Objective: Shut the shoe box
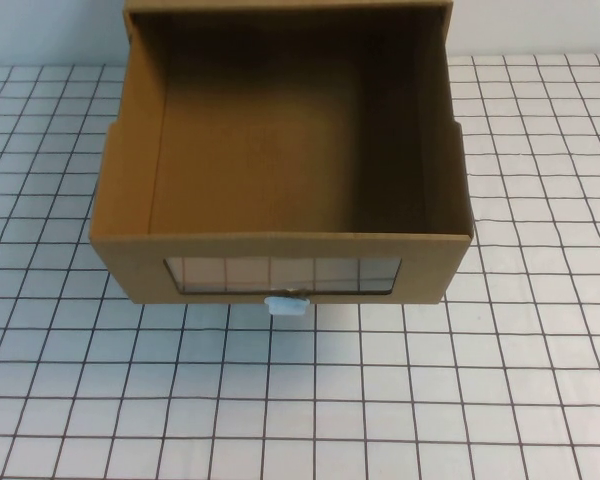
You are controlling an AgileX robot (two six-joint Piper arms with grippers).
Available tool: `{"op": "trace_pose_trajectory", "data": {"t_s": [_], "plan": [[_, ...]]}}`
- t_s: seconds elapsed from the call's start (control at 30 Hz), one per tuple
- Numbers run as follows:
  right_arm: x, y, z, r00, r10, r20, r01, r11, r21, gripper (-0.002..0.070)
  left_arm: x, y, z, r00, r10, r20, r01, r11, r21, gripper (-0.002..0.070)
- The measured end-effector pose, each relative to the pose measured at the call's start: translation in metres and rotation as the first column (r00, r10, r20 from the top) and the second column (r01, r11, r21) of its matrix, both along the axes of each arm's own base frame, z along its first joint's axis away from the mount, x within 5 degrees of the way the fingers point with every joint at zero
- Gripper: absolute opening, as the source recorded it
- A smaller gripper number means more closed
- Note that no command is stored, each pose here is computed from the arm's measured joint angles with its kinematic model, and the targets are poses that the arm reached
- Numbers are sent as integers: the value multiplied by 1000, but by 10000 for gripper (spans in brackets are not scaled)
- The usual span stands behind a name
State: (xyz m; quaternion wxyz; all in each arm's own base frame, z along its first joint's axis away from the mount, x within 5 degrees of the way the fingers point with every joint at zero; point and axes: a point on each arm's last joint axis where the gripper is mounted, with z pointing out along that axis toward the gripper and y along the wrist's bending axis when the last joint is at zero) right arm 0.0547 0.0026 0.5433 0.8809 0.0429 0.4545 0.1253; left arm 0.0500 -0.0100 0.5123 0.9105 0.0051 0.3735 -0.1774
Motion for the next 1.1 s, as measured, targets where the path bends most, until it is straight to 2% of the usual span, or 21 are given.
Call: {"op": "trace_pose_trajectory", "data": {"t_s": [0.13, 0.3, 0.47, 0.6, 0.83, 1.0, 1.1], "plan": [[14, 1, -2, 999, 6, -36, -5, 1000, 6, -14, 10, -4, -11, 988, -10, -156, 18, 999, 45, -5], [30, 1, -12, 988, 0, -157, -1, 1000, -7, -13, 25, -9, -24, 953, 33, -302, 12, 990, 144, -6], [40, 10, -27, 948, -7, -318, -43, 988, -148, -14, 32, -12, -26, 933, 49, -357, 18, 983, 181, -6], [41, 17, -34, 926, -6, -377, -100, 960, -261, -14, 44, -15, -12, 910, 55, -410, 34, 978, 208, -5], [42, 17, -45, 883, -47, -467, -119, 940, -319, -14, 89, -29, 23, 828, 118, -548, 85, 940, 330, -5], [42, 18, -61, 790, -71, -609, -183, 921, -345, -13, 115, -41, 55, 808, 138, -572, 147, 894, 424, -6], [36, 26, -67, 751, 13, -660, -303, 895, -327, -14, 129, -49, 69, 804, 140, -578, 191, 860, 473, -5]]}}
